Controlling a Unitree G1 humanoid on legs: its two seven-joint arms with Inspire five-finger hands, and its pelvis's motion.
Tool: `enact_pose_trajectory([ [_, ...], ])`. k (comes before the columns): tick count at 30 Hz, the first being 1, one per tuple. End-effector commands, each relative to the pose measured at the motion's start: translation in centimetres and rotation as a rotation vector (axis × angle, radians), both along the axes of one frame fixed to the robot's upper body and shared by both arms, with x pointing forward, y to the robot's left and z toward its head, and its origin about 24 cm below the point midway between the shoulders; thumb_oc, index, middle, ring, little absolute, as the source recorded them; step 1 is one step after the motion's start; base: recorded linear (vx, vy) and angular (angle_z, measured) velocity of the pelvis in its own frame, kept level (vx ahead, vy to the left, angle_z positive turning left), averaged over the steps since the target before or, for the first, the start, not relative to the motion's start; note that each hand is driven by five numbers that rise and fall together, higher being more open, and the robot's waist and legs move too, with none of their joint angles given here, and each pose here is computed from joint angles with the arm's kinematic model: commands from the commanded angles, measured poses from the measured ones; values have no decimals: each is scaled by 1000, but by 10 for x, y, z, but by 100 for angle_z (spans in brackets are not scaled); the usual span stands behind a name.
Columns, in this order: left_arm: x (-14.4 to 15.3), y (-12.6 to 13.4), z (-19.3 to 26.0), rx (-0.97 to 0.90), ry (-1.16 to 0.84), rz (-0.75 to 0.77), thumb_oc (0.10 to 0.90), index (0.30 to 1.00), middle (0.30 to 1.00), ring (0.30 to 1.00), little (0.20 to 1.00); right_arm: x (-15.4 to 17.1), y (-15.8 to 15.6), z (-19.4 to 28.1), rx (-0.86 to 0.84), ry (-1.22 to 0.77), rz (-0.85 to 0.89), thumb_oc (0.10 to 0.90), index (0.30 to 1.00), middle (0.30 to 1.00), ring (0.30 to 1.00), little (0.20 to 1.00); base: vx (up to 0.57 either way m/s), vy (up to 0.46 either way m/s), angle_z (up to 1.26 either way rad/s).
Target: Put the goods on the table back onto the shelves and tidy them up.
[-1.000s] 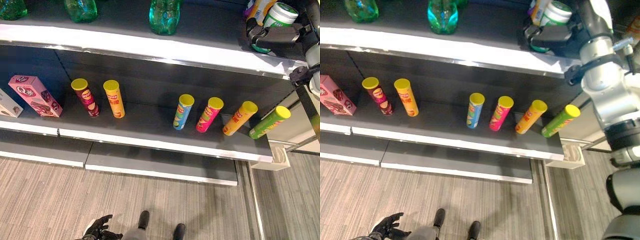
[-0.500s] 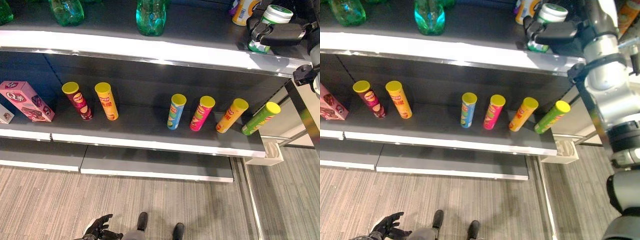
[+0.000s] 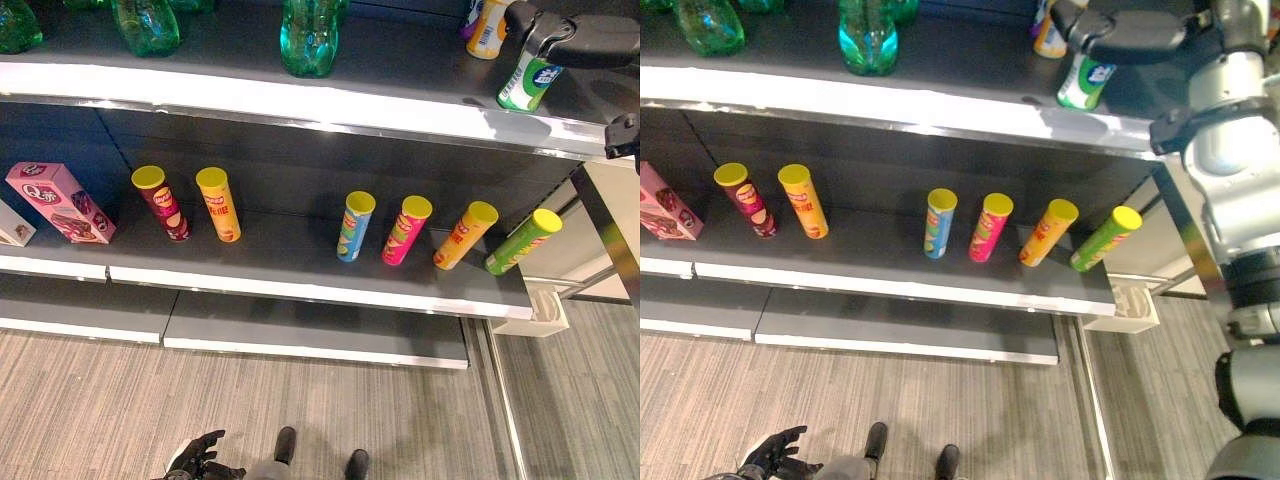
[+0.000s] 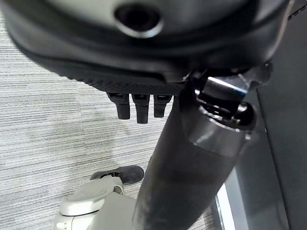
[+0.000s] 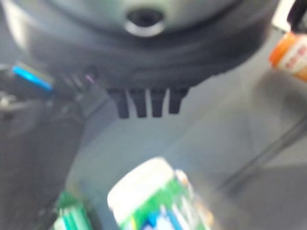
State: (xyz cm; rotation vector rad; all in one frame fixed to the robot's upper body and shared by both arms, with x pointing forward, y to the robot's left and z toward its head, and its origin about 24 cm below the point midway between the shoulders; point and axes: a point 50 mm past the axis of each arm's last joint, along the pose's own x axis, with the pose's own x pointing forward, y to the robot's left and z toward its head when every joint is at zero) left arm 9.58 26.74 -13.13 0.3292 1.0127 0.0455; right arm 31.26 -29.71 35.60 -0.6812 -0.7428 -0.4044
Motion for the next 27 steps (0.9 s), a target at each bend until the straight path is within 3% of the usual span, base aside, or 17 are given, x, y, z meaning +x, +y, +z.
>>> enact_pose_trajectory([
  [1,8,10,5,50,-20,-26,800,900,900,900,900,-24,7,27,40,-229,50,800,900,900,900,900,-26,-5,8],
  [10,9,-2,3,29,-26,-43,800,900,900,900,900,-18,29,-40,123,-63,244,800,900,900,900,900,-5,0,1],
  [27,13,-5,2,50,-26,-47,800,900,900,900,900,-16,51,-36,109,-126,249,800,900,900,900,900,2,5,1],
])
